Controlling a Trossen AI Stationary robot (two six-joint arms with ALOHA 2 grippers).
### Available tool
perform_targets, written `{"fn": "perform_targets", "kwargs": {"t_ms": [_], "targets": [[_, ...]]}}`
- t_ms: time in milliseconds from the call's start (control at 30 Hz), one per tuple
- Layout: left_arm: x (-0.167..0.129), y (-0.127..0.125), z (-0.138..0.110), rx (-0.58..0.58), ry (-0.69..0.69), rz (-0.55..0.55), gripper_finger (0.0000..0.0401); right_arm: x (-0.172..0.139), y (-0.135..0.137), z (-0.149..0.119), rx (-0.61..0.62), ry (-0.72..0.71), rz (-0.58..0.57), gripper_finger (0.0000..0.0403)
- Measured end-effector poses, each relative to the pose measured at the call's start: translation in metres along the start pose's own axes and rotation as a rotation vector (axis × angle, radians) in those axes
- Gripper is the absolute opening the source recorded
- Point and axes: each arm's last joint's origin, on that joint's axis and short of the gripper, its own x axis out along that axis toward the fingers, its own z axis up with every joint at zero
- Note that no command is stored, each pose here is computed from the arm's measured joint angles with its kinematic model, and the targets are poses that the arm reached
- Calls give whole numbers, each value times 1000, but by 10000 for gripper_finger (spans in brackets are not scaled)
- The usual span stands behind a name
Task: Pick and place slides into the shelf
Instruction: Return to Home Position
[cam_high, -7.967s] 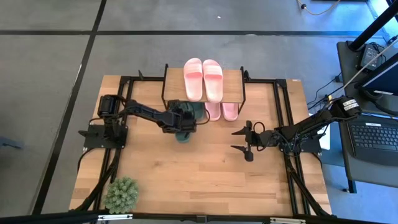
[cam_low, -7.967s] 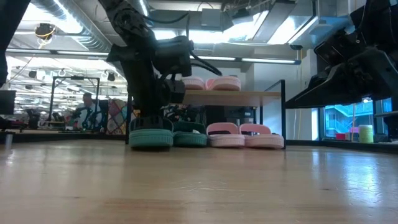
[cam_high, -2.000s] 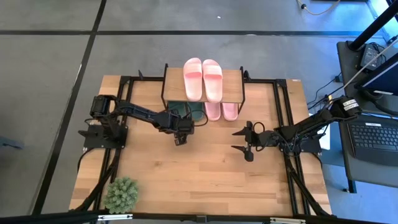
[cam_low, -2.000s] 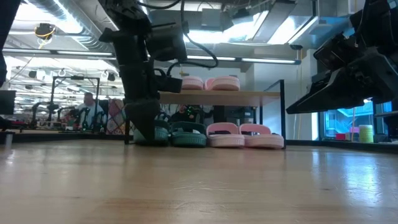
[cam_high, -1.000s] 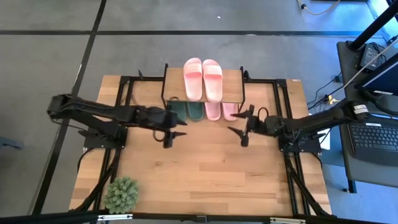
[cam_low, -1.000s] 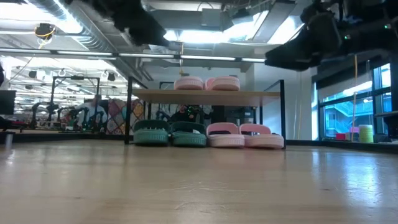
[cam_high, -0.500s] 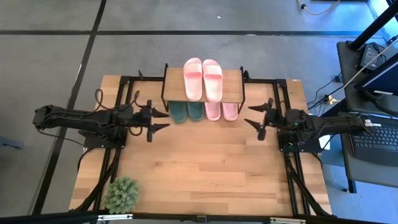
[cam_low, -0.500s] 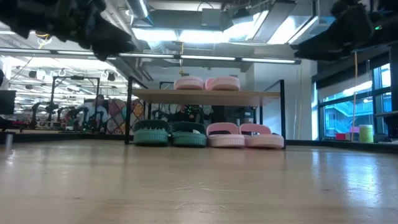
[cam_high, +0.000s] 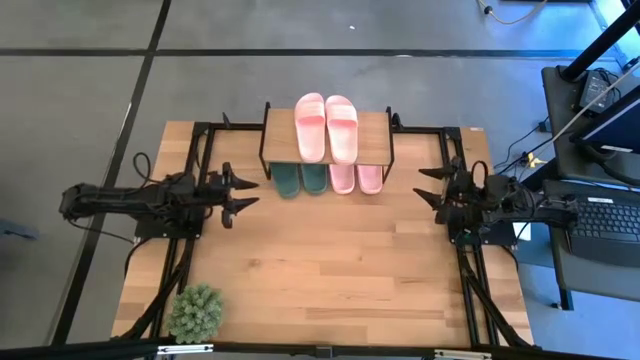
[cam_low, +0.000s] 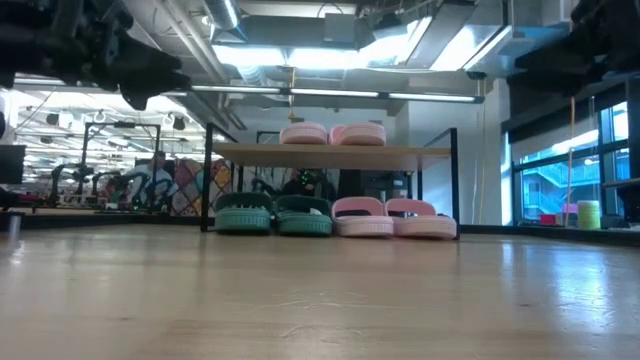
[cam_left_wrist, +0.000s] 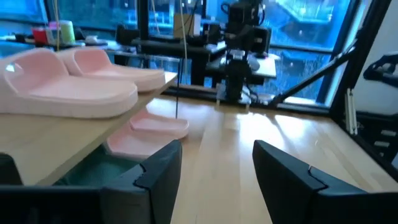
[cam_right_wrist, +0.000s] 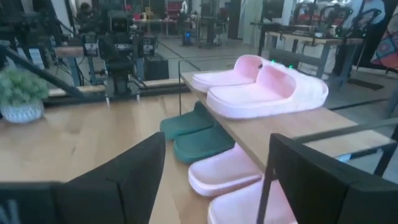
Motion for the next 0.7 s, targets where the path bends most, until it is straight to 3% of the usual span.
{"fn": "perform_targets", "kwargs": {"t_ms": [400,700], "targets": [[-9,4,-30,-31,-42,10,191,0,0,0,13,-17,-1,288],[-11,5,-31,-32,-36,26,191,6,2,-12,18,-11,-2,288]]}}
